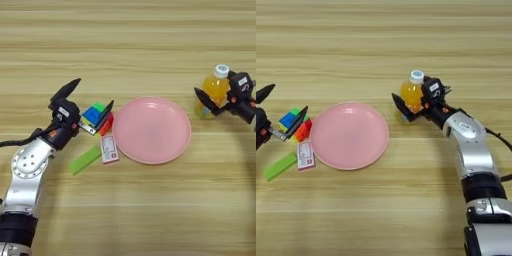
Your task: Move the objects on the table
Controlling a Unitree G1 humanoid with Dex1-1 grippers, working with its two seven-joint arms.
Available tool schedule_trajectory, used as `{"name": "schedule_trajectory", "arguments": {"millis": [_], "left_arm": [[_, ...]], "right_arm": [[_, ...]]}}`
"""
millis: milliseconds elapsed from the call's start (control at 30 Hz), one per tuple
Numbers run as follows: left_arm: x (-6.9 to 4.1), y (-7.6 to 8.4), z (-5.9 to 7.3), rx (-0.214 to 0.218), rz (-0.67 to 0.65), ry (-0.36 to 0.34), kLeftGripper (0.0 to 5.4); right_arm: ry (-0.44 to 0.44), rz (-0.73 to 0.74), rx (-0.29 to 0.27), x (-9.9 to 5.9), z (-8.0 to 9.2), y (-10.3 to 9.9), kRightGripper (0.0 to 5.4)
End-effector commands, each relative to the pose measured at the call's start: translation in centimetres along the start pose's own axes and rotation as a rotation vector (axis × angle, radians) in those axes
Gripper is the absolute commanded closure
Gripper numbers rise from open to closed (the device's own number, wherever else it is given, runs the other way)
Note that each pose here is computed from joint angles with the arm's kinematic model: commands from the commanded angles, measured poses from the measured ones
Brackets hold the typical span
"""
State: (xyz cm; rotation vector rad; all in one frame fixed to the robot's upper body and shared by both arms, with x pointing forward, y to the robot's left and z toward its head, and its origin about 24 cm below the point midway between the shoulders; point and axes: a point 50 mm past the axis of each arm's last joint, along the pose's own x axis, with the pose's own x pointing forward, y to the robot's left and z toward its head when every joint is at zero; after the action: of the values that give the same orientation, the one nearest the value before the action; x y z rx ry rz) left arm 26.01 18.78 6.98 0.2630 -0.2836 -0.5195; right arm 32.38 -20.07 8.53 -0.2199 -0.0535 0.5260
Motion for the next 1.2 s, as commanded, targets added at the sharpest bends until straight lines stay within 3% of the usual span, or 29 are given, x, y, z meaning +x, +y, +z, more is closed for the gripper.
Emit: {"name": "schedule_trajectory", "arguments": {"millis": [33, 333, 767, 1067, 1200], "left_arm": [[0.2, 0.2, 0.1, 0.005, -0.001, -0.009, 0.0], [0.3, 0.2, 0.1, 0.007, -0.002, -0.01, 0.0], [0.3, 0.2, 0.0, 0.006, 0.001, -0.01, 0.0], [0.4, 0.0, 0.0, 0.005, 0.002, -0.011, 0.0], [0.4, 0.0, 0.0, 0.001, 0.006, -0.01, 0.0]], "right_arm": [[-0.052, -0.001, -0.017, 0.3, 1.2, -0.4, 0.01], [-0.133, -0.005, -0.051, 0.5, 2.7, -0.5, 0.01], [-0.306, 0.002, -0.146, -0.2, 6.6, -0.2, 0.01], [-0.439, 0.144, -0.214, -1.3, 9.6, 2.0, 0.01], [-0.458, 0.244, -0.234, -1.7, 10.4, 3.4, 0.01]]}}
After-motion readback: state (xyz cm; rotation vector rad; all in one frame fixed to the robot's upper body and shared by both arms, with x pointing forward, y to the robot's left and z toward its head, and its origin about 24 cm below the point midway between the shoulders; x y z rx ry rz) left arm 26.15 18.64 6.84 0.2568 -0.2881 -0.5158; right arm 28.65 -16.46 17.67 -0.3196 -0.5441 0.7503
